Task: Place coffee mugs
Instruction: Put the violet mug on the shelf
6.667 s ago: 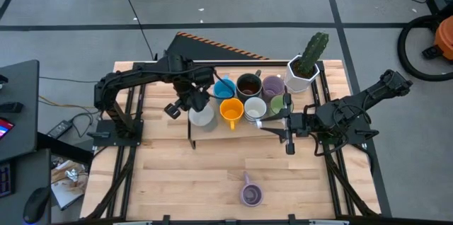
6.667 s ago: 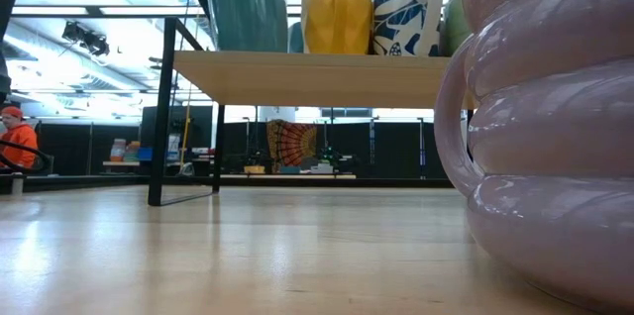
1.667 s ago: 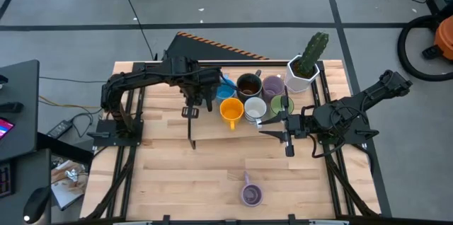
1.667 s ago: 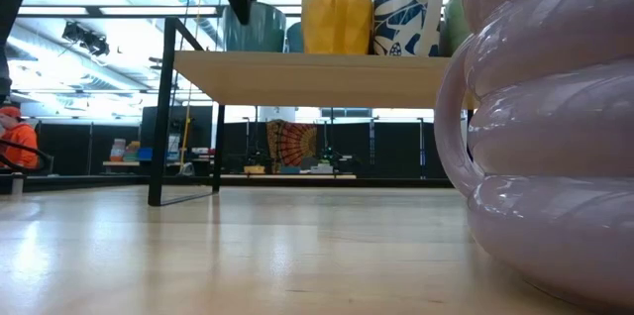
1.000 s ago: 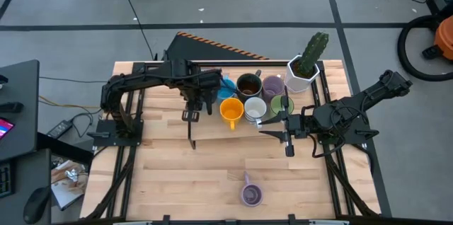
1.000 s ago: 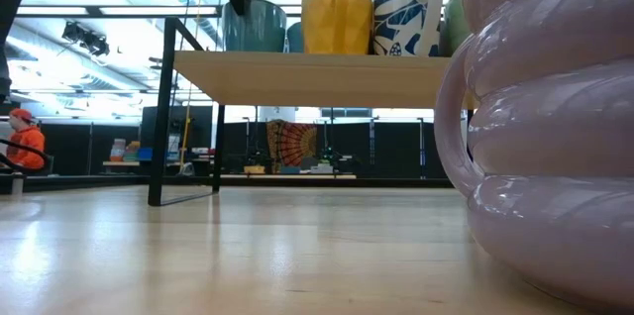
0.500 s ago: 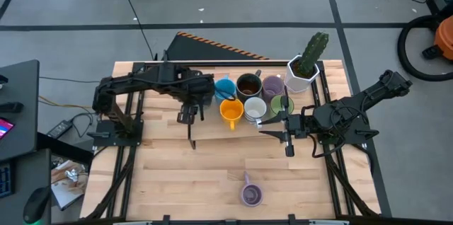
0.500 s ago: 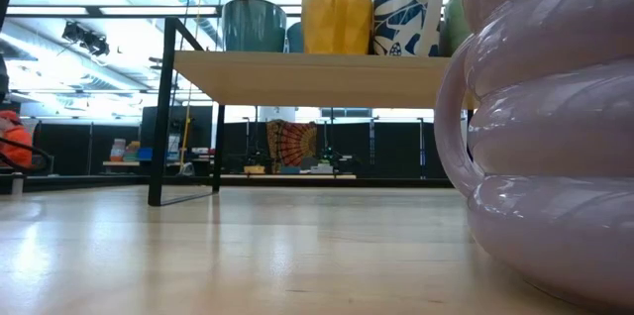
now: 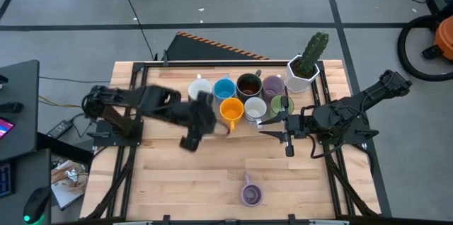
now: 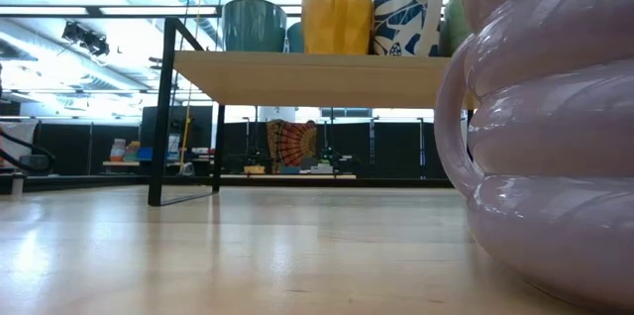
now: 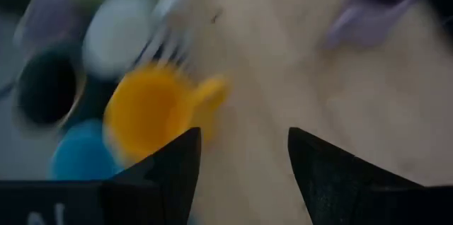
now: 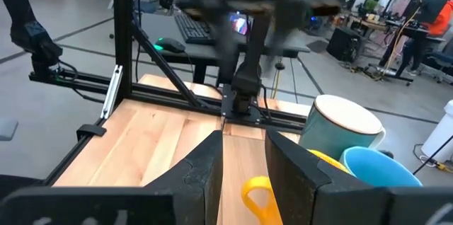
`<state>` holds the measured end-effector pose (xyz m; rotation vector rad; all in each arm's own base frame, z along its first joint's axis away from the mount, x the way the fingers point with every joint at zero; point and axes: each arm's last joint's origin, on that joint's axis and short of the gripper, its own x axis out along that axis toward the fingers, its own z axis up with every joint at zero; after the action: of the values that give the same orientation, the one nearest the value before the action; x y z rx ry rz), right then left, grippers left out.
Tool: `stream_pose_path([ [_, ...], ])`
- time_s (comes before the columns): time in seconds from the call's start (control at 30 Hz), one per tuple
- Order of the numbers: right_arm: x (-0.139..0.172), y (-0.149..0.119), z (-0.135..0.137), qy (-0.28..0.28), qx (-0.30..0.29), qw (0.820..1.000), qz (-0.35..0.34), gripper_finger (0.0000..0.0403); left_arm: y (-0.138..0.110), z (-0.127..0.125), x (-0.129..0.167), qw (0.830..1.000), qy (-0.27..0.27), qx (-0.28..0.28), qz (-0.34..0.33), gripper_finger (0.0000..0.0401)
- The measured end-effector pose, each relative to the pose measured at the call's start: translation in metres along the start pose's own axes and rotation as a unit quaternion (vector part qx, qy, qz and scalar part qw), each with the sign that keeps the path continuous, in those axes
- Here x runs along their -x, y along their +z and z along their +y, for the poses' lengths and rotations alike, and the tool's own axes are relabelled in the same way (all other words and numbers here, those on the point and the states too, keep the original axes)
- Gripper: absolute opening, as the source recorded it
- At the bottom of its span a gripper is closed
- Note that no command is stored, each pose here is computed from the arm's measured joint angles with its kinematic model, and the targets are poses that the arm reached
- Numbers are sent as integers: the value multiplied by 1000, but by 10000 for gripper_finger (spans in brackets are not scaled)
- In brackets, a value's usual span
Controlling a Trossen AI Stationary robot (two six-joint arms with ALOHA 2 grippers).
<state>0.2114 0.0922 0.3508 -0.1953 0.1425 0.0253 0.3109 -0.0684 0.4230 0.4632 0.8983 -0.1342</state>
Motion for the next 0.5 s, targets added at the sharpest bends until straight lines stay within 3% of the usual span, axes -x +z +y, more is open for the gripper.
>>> stream_pose_path([
  [0.23,1,-4,3,7,-17,1000,22,113,35,-60,-30,997,-53,3,-53,219],
  [0.5,8,-16,14,36,-57,994,84,113,55,-124,-108,994,-91,55,-18,204],
])
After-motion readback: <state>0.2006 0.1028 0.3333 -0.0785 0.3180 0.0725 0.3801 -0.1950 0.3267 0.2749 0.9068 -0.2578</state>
